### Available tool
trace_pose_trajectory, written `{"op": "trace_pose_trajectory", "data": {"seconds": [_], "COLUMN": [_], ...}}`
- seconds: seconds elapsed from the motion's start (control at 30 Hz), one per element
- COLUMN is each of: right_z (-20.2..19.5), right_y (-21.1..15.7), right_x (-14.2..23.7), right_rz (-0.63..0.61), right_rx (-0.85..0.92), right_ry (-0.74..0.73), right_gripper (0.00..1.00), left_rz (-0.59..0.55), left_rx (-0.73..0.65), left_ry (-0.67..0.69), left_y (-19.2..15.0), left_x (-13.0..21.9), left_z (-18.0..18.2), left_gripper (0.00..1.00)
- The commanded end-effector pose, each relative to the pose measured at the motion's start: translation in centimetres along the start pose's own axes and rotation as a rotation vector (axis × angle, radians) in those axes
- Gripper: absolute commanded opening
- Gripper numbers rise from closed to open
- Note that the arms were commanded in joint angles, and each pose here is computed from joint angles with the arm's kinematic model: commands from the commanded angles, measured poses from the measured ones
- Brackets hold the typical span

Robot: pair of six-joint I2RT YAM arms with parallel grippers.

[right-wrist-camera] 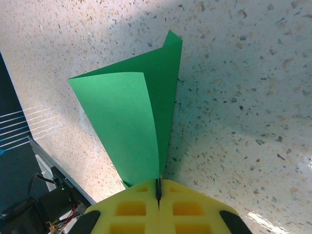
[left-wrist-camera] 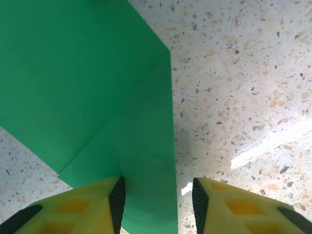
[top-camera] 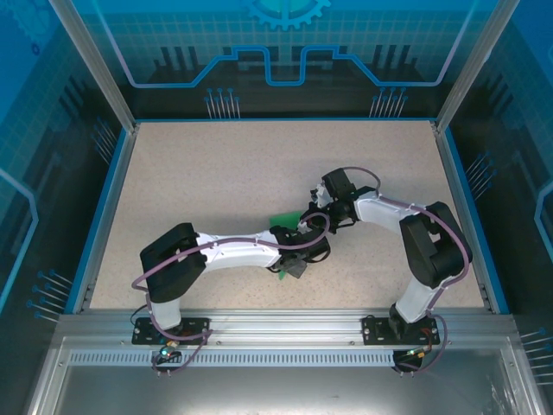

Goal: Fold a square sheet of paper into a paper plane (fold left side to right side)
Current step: Fold the wing for the fifth time at the center of the table.

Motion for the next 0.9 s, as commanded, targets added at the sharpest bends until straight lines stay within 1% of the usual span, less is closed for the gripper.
{"op": "trace_pose_trajectory", "data": {"seconds": [0.0, 0.23, 0.43, 0.5, 0.57, 0.63, 0.7, 0.8, 0.87], "right_z": [0.4, 0.4, 1.1, 1.6, 2.3, 3.2, 3.7, 3.5, 2.8], "right_y": [-0.4, -0.4, -0.2, -0.1, 0.3, 0.8, 1.3, 1.8, 2.0], "right_x": [-0.4, -0.4, 0.1, 0.6, 1.6, 3.4, 5.2, 8.4, 10.0], "right_rz": [0.023, 0.026, 0.018, 0.003, -0.028, -0.092, -0.155, -0.252, -0.303], "right_rx": [0.003, 0.015, 0.048, 0.069, 0.097, 0.130, 0.154, 0.165, 0.163], "right_ry": [-0.014, -0.021, -0.013, -0.010, 0.004, 0.023, 0.036, 0.044, 0.045], "right_gripper": [0.00, 0.00, 0.00, 0.08, 0.20, 0.35, 0.48, 0.62, 0.69], "left_rz": [0.009, 0.012, -0.016, -0.028, -0.040, -0.054, -0.073, -0.125, -0.160], "left_rx": [0.000, 0.005, 0.016, 0.021, 0.032, 0.050, 0.074, 0.133, 0.170], "left_ry": [0.030, 0.018, -0.012, -0.028, -0.045, -0.072, -0.106, -0.193, -0.265], "left_y": [0.0, -0.2, 0.2, 0.3, 0.4, 0.5, 0.7, 1.3, 1.6], "left_x": [-0.1, -0.4, 0.1, 0.3, 0.5, 0.8, 1.0, 1.6, 2.0], "left_z": [0.0, -0.2, -0.4, -0.5, -0.5, -0.5, -0.4, -0.2, -0.1], "left_gripper": [0.38, 0.20, 0.10, 0.08, 0.07, 0.05, 0.05, 0.05, 0.05]}}
Point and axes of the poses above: each hand's point on the last joint's axis, 136 mm out from that joint toward the fingers, its own x axis back along the fingers, its own z axis along the line the jaws close on, y = z × x, the point moved 3 cm from there along x, back along the fingers, and after that the axes turned 14 degrees about -x, right-handed, at the moved point
